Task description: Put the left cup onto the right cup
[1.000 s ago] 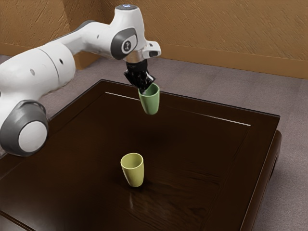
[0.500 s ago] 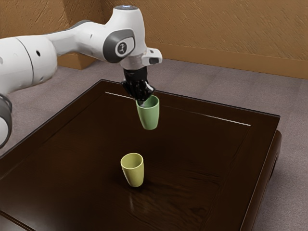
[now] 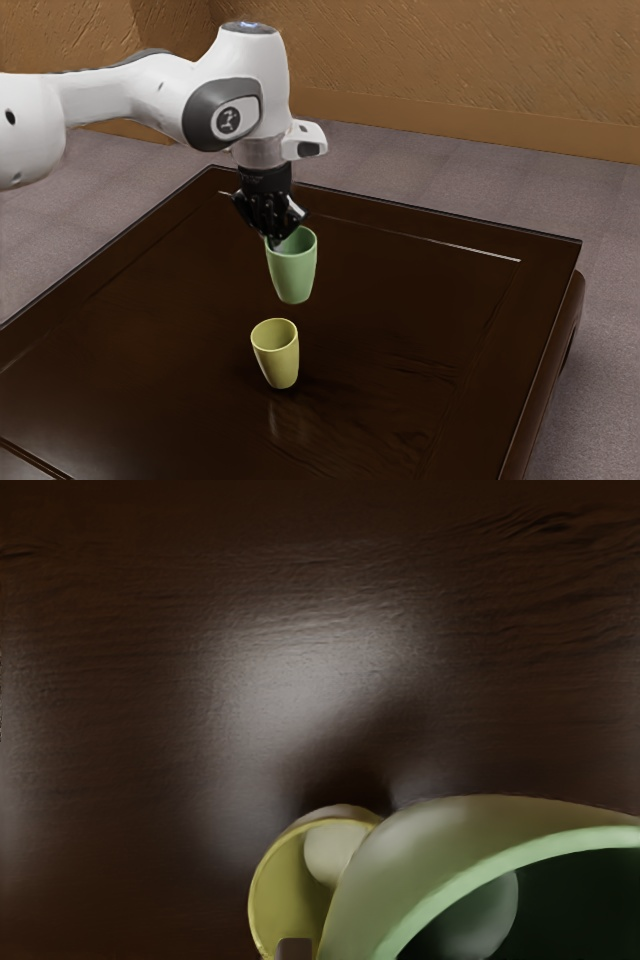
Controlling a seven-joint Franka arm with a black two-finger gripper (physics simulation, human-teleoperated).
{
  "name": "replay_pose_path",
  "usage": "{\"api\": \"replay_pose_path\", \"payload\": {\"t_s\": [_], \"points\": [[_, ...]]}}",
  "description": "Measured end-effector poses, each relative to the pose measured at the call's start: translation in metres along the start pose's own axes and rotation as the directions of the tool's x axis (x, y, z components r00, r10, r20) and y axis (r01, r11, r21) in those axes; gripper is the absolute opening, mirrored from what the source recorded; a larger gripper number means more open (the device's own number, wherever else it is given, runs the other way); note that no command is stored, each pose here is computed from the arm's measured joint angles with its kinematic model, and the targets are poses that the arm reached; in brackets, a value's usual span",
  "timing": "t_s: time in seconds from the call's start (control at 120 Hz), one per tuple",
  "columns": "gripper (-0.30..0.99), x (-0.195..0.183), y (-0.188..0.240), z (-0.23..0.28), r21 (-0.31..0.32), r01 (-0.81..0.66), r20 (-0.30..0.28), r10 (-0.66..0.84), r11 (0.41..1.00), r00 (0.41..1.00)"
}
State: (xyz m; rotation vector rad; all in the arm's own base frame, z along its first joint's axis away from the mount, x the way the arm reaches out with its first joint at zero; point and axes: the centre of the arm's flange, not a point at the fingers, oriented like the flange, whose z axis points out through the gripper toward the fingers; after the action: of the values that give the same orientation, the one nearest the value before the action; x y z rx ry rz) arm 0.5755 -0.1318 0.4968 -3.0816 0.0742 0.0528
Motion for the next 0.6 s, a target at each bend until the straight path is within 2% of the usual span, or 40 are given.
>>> {"api": "replay_pose_path", "payload": {"t_s": [0.225,0.6], "points": [[-0.09,-0.022,-0.005,0.008,0.005,0.058,0.006,-0.058,0.998,0.998],[-0.09,-0.024,-0.015,0.031,0.007,0.14,0.011,-0.14,0.99,0.99]]}}
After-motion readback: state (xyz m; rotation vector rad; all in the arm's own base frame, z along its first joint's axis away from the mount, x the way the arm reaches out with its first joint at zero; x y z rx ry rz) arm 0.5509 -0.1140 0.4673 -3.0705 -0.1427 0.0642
